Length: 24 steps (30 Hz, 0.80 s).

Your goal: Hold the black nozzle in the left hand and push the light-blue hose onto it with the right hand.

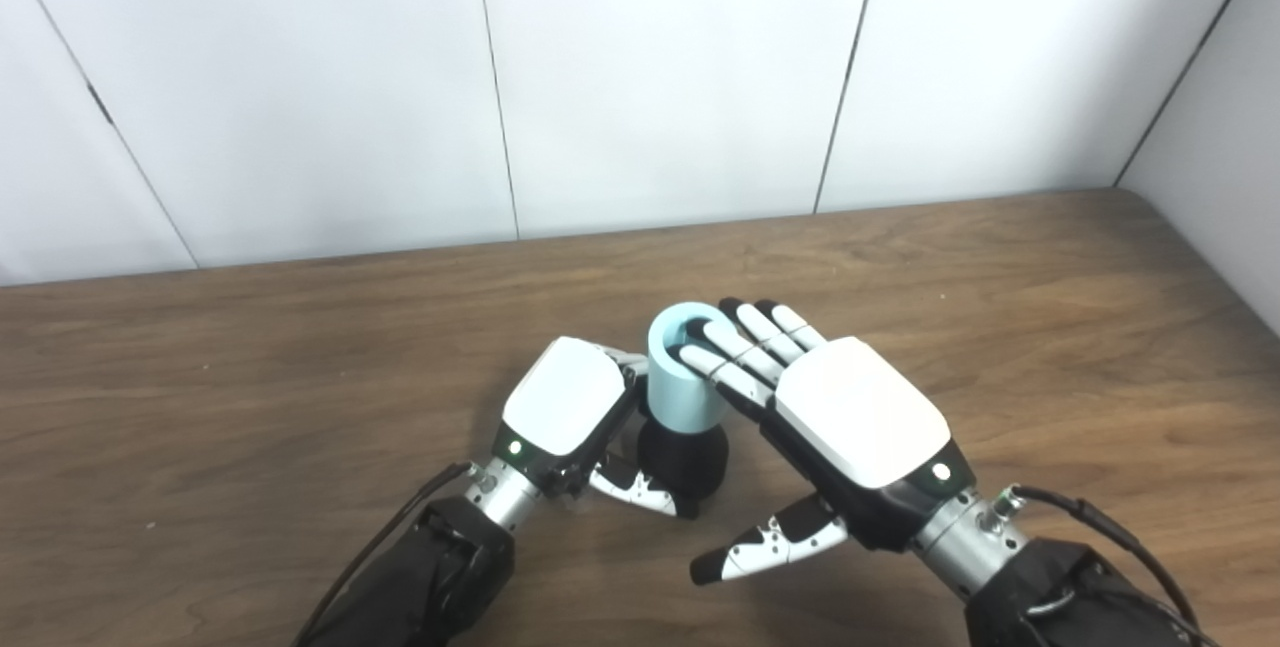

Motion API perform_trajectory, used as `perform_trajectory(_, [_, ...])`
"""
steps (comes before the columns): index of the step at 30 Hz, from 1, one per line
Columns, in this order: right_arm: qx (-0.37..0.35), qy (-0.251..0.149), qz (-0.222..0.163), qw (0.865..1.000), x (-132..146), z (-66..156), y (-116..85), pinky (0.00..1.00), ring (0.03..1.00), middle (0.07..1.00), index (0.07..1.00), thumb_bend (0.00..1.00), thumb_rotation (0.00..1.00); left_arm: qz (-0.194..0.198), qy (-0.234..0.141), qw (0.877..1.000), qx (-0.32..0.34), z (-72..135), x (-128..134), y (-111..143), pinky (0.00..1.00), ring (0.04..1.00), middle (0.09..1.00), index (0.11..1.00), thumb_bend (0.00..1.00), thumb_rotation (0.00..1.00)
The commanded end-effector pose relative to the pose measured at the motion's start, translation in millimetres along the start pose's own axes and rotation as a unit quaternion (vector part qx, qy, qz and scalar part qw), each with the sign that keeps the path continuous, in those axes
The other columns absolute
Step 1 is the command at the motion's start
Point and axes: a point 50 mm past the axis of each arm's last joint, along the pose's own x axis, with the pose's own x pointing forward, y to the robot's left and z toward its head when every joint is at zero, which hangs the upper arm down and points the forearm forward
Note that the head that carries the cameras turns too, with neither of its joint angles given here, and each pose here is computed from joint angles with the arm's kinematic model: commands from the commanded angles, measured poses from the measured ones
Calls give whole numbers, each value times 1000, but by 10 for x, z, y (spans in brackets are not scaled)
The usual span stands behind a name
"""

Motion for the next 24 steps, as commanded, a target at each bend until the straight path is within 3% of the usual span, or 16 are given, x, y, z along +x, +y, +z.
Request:
perform_trajectory(1, [17, -16, 185, 982, -66, -25, 462, 960, 959, 924, 876, 845, 731, -157, 58, 983, -80, 474, -1090, -980, 266, 304, 396, 516, 514, 0])
perform_trajectory(24, [5, -32, 210, 977, -2, -30, 386, 932, 935, 910, 862, 860, 741, -160, 61, 982, -81, 483, -1078, -969, 297, 335, 408, 524, 514, 0])
